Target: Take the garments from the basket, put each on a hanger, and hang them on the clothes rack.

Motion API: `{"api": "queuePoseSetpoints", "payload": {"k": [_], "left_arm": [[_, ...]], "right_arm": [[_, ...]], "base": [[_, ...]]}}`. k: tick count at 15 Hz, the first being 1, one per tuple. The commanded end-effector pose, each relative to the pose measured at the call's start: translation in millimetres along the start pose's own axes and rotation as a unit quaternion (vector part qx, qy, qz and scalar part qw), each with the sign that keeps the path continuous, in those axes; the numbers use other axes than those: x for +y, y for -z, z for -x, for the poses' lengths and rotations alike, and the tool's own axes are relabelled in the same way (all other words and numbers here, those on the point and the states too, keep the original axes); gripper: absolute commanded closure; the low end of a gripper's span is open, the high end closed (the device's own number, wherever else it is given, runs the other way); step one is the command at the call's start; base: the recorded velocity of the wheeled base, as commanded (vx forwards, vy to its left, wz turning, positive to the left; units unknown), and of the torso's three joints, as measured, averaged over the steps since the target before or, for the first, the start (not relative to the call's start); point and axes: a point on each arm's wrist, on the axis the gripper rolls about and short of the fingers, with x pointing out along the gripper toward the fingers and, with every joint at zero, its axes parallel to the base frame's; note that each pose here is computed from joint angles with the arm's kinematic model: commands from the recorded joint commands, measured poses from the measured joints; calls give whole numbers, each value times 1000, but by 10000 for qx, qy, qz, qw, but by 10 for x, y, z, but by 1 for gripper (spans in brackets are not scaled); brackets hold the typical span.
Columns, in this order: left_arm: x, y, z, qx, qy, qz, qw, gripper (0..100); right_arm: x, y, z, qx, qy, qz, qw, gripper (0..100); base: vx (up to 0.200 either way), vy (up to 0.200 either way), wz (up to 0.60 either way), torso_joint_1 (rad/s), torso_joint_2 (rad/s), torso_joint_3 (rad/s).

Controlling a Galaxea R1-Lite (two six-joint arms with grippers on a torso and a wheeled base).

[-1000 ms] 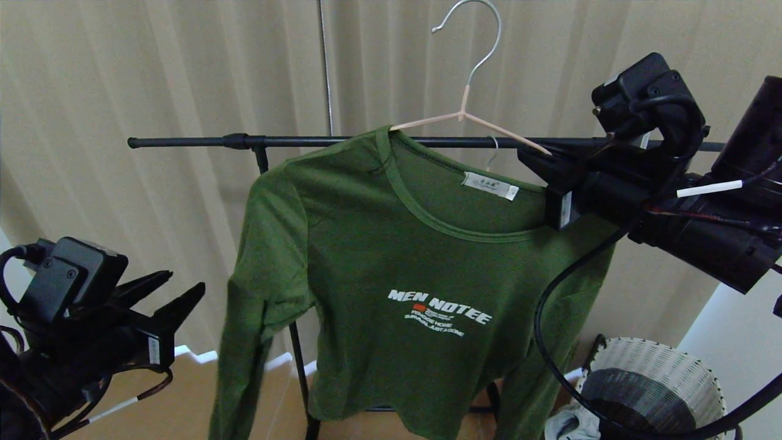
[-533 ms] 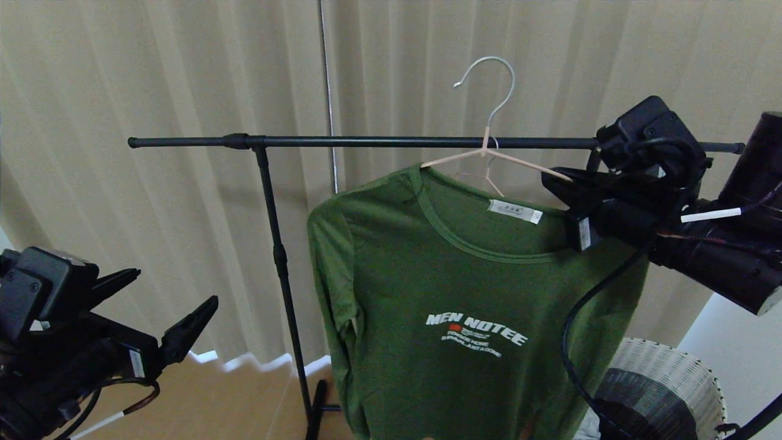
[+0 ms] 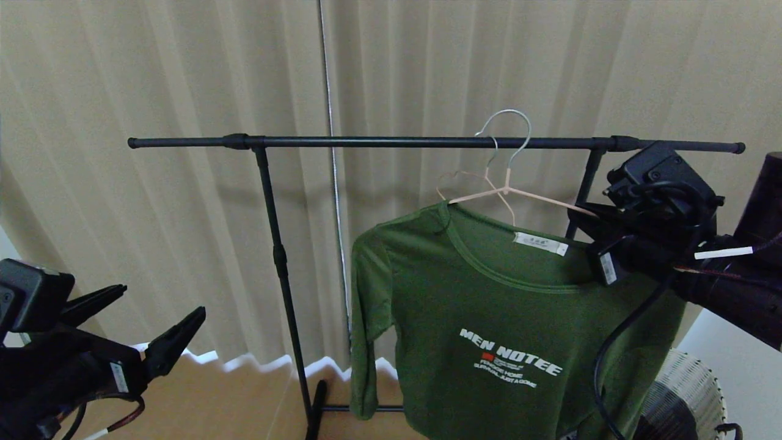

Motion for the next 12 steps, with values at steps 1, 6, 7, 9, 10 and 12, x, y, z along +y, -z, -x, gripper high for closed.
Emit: {"api": "queuePoseSetpoints", "payload": {"k": [1, 6, 7, 9, 10, 12], "left_arm": [[-16, 83, 71, 82, 34, -36, 10000, 0], [-17, 71, 96, 4, 33, -34, 10000, 0], [-16, 77, 95, 20, 29, -26, 10000, 0], [-16, 79, 95, 29, 23, -26, 10000, 0], [-19, 82, 90, 43, 33, -28, 10000, 0], [-16, 77, 97, 22, 21, -26, 10000, 0]], "right_arm": [[9, 52, 26, 81, -9, 18, 10000, 100], [4, 65, 53, 110, 54, 19, 9999, 100], [9, 78, 55, 133, 51, 24, 9999, 100], [4, 79, 75, 126, 54, 23, 9999, 100], [7, 93, 86, 140, 48, 26, 9999, 100], [0, 92, 109, 126, 54, 23, 9999, 100]], "base": [[0, 0, 0, 0, 0, 0], [0, 0, 0, 0, 0, 0], [0, 0, 0, 0, 0, 0], [0, 0, 0, 0, 0, 0], [0, 0, 0, 0, 0, 0], [0, 200, 0, 2, 0, 2]]}}
